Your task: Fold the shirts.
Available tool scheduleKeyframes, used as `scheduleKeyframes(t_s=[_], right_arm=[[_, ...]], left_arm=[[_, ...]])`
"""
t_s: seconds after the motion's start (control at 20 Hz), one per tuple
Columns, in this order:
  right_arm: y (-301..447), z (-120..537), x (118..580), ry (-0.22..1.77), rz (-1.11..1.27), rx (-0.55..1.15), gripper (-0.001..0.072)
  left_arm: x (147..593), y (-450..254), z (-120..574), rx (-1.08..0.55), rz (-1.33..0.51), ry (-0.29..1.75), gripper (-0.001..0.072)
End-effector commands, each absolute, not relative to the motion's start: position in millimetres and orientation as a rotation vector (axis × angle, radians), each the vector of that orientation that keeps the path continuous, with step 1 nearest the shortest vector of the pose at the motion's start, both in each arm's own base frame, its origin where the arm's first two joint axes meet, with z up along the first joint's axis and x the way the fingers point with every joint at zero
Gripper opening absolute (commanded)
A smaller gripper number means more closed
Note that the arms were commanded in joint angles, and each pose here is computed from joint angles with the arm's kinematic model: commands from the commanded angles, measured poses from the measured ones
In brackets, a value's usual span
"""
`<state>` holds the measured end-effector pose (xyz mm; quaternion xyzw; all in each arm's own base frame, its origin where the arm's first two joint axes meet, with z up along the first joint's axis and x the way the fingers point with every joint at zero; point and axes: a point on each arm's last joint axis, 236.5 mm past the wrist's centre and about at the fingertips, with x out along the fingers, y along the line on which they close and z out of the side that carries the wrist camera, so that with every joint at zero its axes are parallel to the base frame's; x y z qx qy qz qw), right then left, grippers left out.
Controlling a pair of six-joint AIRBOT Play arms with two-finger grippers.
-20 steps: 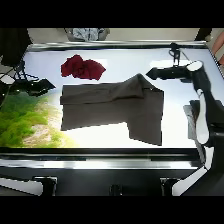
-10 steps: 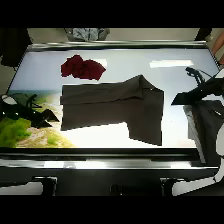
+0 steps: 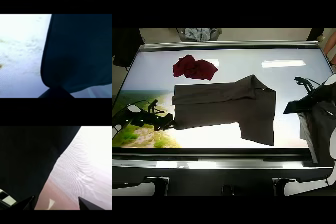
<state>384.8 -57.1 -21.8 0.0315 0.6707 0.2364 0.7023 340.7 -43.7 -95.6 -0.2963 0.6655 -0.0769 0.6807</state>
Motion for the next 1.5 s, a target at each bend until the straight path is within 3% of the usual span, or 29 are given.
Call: scheduleKeyframes(t_s=[0.0, 0.15, 0.5, 0.55, 0.6, 0.65, 0.75, 0.9, 1.05, 1.15, 1.25, 1.35, 1.45], right_arm=[[-36, -49, 383, 1.497, 0.541, 0.058, 0.0660], [-23, -76, 403, 1.434, 0.494, 0.068, 0.0659], [2, -99, 432, 1.353, 0.508, 0.237, 0.0526], [5, -101, 436, 1.342, 0.507, 0.259, 0.0446], [6, -101, 437, 1.338, 0.508, 0.270, 0.0285], [6, -101, 438, 1.333, 0.505, 0.269, 0.0049], [5, -79, 445, 1.282, 0.549, 0.196, 0.0049], [-7, 39, 479, 1.018, 0.565, -0.055, 0.0048], [-28, 269, 483, 0.521, 0.345, -0.371, 0.0048], [-30, 437, 417, 0.147, 0.138, -0.545, 0.0048], [-23, 547, 317, -0.130, -0.046, -0.664, 0.0048], [-18, 588, 238, -0.247, -0.168, -0.740, 0.0048], [-16, 595, 193, -0.261, -0.223, -0.758, 0.0048]], left_arm=[[345, -45, -97, -0.669, -0.164, 1.473, 0.0029], [342, -47, -95, -0.666, -0.176, 1.485, 0.0028], [343, -47, -93, -0.616, -0.221, 1.467, 0.0027], [344, -46, -93, -0.616, -0.220, 1.466, 0.0028], [344, -46, -93, -0.615, -0.219, 1.464, 0.0028], [346, -45, -92, -0.607, -0.225, 1.457, 0.0027], [366, -36, -70, -0.585, -0.236, 1.394, 0.0025], [435, -9, 61, -0.434, -0.252, 1.059, 0.0023], [449, 5, 300, -0.202, -0.226, 0.531, 0.0024], [388, 6, 464, -0.072, -0.146, 0.155, 0.0024], [307, 5, 559, -0.008, -0.064, -0.103, 0.0024], [240, -2, 594, -0.001, -0.022, -0.241, 0.0024], [208, -5, 590, 0.001, 0.003, -0.267, 0.0024]])
